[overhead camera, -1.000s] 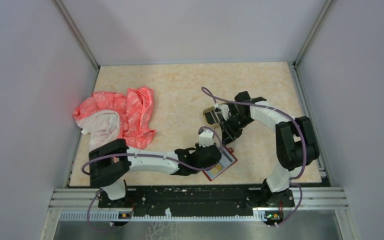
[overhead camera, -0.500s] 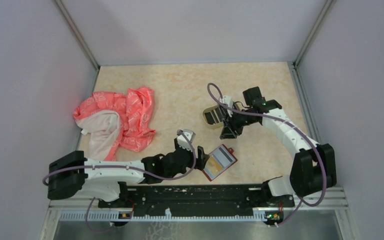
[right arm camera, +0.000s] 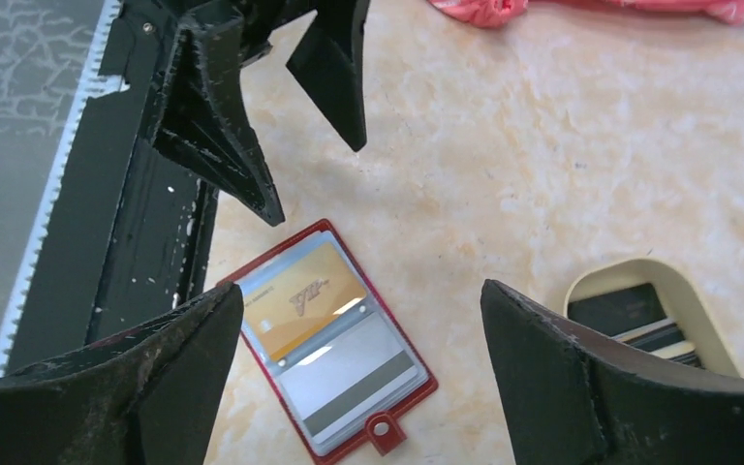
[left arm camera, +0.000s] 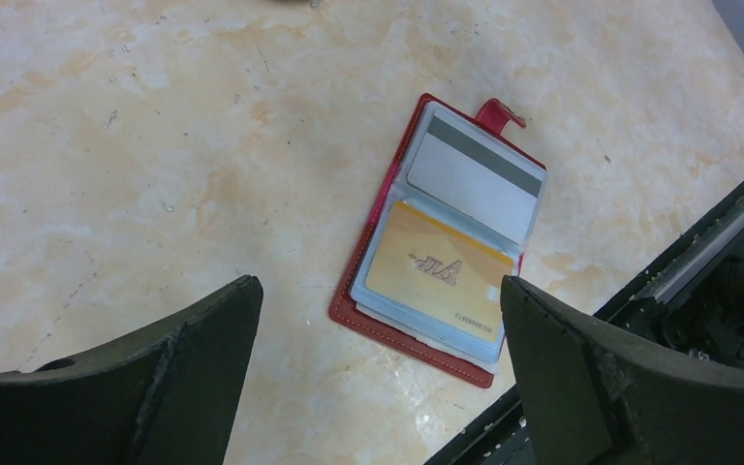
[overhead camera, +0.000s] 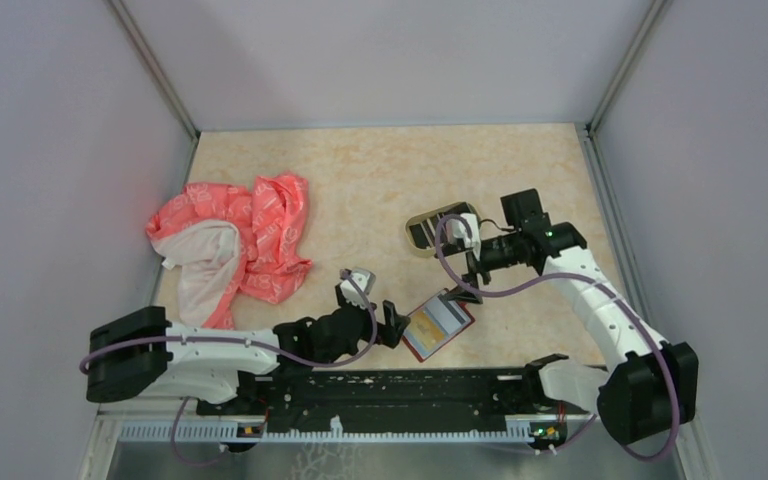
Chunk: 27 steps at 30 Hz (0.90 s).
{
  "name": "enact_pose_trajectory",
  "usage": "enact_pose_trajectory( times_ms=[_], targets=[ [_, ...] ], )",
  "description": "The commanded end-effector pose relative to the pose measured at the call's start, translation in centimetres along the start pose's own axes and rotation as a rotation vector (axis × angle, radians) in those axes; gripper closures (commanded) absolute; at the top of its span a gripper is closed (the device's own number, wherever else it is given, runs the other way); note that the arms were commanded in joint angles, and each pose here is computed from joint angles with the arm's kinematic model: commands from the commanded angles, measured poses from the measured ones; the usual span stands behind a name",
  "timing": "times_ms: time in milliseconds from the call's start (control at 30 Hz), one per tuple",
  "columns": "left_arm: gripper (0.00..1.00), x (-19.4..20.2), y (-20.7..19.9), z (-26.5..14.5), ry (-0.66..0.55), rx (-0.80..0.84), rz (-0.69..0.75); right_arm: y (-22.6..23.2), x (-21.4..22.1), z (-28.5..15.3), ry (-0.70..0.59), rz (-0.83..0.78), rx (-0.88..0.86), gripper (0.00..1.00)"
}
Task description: Put the credit cards into the card holder
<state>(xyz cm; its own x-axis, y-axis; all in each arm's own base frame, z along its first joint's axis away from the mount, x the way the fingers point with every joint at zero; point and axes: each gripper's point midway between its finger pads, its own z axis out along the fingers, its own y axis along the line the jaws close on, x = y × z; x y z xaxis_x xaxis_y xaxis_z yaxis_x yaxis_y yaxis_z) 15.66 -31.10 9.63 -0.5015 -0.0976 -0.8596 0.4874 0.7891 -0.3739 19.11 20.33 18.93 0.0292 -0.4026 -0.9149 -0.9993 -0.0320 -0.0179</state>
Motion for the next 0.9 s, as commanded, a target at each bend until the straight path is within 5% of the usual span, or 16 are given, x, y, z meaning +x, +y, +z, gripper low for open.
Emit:
enact_pose_trajectory(
  times_ms=[0,733,867],
  targets=[
    [0.02,0.6,-0.6,0.3,0.008,0.025,-0.08,1.4,-1.9,0.3,-0.121,-0.184,-0.066,0.02],
    [0.02,3.3,0.0,-1.6,0.018,0.132,-0.452,1.5,7.5,1.2,0.135,-0.243,-0.017,0.02],
    [0.15,3.9,0.7,-1.1,0.047,0.051,-0.507,1.8,9.2,1.9,0.217,-0.244,-0.057,0.04]
  ],
)
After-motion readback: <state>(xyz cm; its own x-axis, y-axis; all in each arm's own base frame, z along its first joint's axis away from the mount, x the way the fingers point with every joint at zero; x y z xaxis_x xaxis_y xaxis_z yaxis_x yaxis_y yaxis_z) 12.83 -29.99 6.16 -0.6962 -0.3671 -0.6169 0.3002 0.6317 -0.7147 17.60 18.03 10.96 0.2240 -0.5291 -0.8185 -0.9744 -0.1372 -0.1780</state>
